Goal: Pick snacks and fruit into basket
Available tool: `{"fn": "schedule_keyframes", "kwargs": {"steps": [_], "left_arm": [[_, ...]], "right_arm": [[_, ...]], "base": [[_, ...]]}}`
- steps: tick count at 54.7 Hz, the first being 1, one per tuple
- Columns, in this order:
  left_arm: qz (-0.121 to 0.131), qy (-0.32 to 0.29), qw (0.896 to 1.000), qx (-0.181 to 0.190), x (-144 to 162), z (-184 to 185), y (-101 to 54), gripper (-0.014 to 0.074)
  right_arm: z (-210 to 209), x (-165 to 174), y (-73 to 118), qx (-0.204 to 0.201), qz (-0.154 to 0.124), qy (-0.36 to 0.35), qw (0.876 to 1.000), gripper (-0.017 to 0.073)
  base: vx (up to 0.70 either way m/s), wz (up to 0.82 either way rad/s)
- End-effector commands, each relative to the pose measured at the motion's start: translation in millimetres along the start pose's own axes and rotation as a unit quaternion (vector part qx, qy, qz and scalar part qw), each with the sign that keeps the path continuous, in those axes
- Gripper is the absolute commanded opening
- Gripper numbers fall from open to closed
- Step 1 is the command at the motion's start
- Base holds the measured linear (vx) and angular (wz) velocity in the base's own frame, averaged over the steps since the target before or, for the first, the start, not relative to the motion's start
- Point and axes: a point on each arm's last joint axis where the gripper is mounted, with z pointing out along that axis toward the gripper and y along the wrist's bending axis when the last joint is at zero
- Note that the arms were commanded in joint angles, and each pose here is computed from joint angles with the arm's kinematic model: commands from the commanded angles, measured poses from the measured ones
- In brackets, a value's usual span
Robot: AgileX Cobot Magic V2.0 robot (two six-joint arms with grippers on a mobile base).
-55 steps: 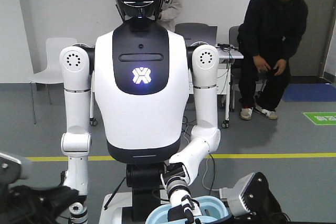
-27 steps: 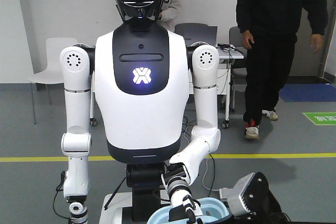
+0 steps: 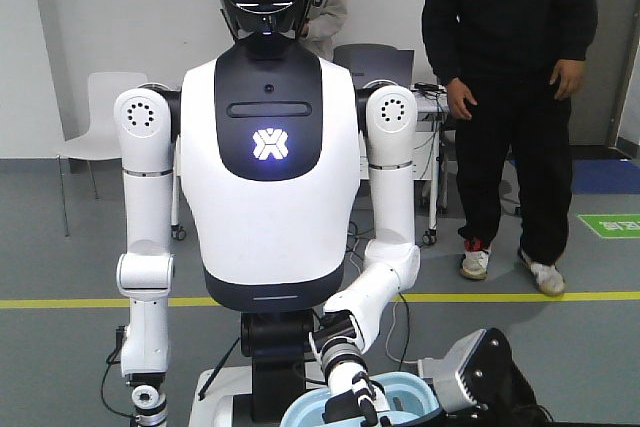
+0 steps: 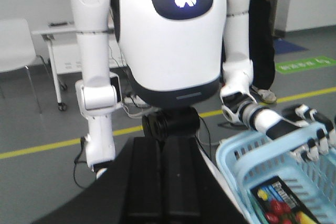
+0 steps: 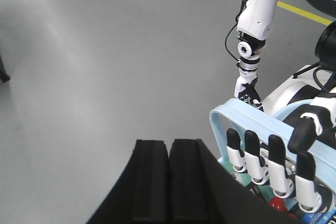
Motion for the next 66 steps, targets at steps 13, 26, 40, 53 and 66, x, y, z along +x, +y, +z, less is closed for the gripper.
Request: {"fn": "schedule_keyframes", "kwargs": {"steps": [13,26,40,53,66], "left_arm": [[0.028,0.062,0.998,0.015,47.3,11.9,-5.0,-0.0006],[-0.012,0.075,0.997,0.020,84.6,11.6,-8.2,-0.0006],[-0.020,0.002,0.999,-0.038,107.5,-2.3,-2.7,-0.0006],[-0.025,0.026,0.997,-0.061,113.8,-2.2,-0.3,-0.0006],[-0.025,0.027,0.997,-0.062,113.9,-2.2,-0.3,-0.0006]], "right_arm": [[-7.9,-17.0,6.1,-0.012,-0.003,-0.041,0.999,-0.0013],[-7.9,-17.0,6.1,-0.012,-0.003,-0.041,0.999,-0.0013],[-7.9,-17.0,6.1,-0.012,-0.003,-0.042,0.999,-0.0013],[-7.9,-17.0,6.2,-0.012,-0.003,-0.041,0.999,-0.0013],[-7.9,-16.9,6.2,-0.012,-0.004,-0.041,0.999,-0.0013]], "base": [[0.00,0.00],[0.00,0.00],[0.00,0.00],[0.00,0.00],[0.00,0.00]]}}
